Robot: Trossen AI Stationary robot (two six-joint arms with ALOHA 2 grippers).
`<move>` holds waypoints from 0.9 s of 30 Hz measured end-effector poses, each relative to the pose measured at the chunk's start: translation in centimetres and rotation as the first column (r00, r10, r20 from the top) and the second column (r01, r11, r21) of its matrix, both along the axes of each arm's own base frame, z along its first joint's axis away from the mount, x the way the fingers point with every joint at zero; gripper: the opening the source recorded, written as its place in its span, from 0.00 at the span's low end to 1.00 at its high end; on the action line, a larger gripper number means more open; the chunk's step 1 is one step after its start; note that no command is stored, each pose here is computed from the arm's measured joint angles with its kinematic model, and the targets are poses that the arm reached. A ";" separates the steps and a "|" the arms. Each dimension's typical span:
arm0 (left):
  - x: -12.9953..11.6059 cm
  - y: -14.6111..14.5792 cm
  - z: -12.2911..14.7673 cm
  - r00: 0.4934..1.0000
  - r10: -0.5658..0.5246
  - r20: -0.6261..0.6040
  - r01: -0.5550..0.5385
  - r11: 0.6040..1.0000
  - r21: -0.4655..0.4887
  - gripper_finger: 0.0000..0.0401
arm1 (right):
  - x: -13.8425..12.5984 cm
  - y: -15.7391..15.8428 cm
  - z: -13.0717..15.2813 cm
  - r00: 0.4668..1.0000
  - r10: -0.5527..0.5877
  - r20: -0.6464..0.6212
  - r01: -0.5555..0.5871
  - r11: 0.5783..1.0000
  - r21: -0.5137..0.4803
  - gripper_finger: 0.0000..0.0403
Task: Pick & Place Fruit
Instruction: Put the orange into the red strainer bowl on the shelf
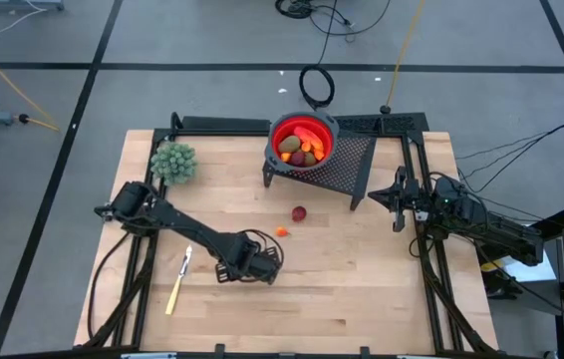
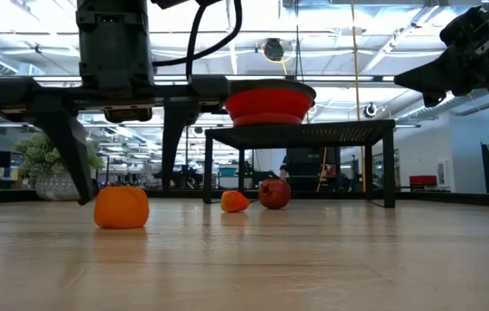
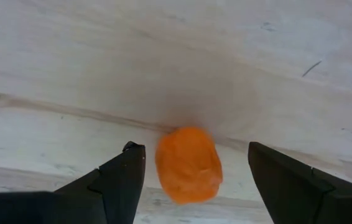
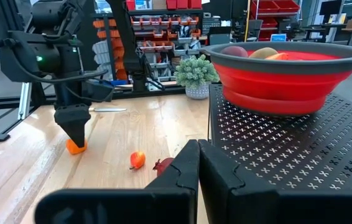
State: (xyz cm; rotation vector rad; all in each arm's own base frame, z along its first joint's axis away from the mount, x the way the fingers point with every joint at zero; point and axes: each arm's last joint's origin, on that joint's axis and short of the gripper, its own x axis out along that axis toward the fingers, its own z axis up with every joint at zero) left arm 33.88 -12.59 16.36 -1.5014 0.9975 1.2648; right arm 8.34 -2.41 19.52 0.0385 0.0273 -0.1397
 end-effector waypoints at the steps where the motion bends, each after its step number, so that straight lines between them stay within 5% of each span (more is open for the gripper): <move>1: 0.0 0.0 0.0 1.000 -0.001 0.000 0.001 1.000 0.000 0.71 | 0.0 0.0 0.0 1.000 0.000 0.000 0.000 1.000 0.000 0.00; 19: 0.7 -0.2 -1.7 1.000 0.000 -0.022 -0.001 0.998 -0.056 0.70 | 0.0 0.0 0.0 1.000 -0.002 -0.001 0.002 1.000 -0.016 0.00; 27: 0.7 -0.2 -1.7 1.000 0.004 -0.018 -0.005 0.999 -0.049 0.53 | 0.0 0.0 0.0 1.000 -0.001 -0.001 0.001 1.000 -0.016 0.00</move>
